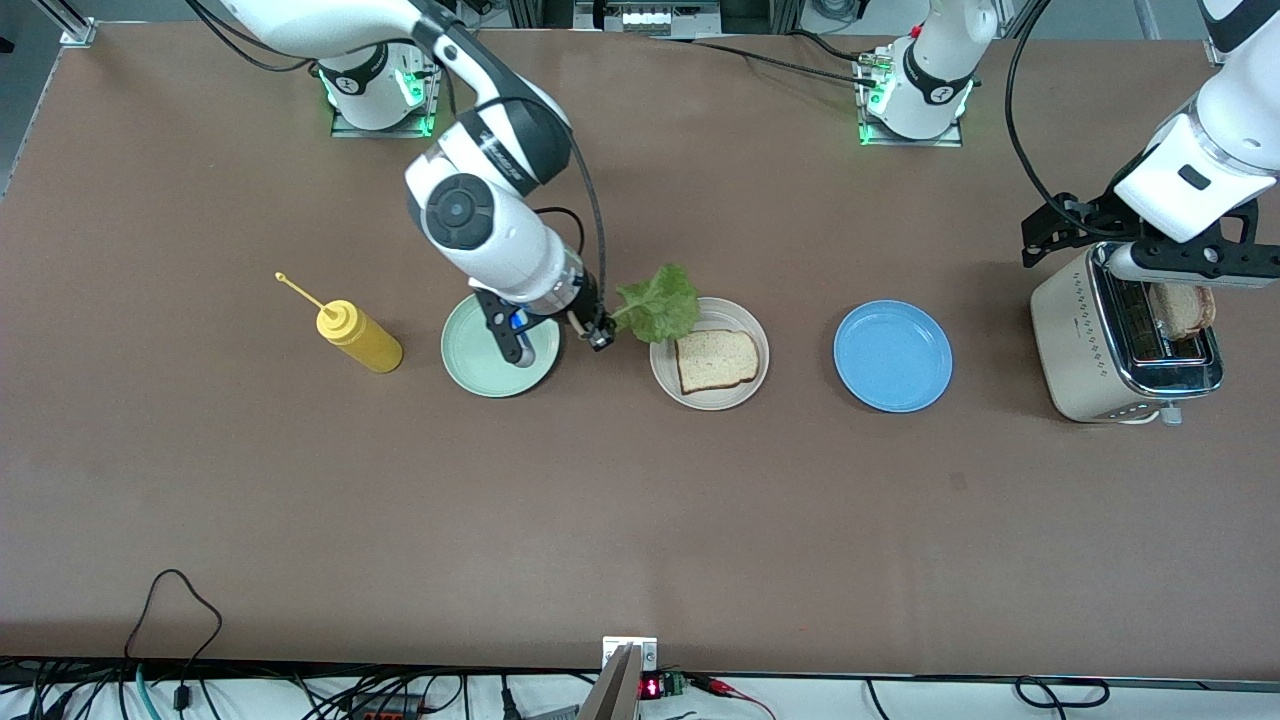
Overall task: Make sandwich in beige plate with both arms
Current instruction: 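Carry the lettuce leaf over the bread on the beige plate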
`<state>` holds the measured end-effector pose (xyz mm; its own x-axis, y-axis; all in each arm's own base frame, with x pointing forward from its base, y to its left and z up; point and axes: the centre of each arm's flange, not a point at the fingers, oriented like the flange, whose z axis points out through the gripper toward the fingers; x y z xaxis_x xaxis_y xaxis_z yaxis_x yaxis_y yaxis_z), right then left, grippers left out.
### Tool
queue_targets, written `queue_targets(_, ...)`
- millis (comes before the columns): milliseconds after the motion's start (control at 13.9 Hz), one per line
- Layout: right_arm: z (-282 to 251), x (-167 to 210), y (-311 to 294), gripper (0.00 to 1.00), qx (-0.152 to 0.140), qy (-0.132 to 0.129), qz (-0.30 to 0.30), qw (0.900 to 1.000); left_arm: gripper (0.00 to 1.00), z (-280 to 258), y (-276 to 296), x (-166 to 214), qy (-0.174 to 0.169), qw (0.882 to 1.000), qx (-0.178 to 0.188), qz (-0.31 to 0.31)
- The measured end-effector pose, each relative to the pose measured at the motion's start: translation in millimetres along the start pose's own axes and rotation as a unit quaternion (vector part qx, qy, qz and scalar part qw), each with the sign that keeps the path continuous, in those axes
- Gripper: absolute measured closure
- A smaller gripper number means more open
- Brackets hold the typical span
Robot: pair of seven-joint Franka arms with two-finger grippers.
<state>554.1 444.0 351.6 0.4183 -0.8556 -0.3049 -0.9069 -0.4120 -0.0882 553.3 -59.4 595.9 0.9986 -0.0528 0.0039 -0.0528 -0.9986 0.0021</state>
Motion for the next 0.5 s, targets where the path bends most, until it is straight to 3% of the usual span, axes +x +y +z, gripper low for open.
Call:
queue_targets(287, 44, -6, -7, 0.96, 0.039, -0.023, 0.064, 0.997, 0.00, 0, -1, 0, -0.002, 1.000, 0.000, -0.001)
queue_targets(503, 73, -11, -5, 0.96, 0.043, -0.032, 0.082, 0.995, 0.00, 0, -4, 0, -0.002, 1.000, 0.000, -0.003)
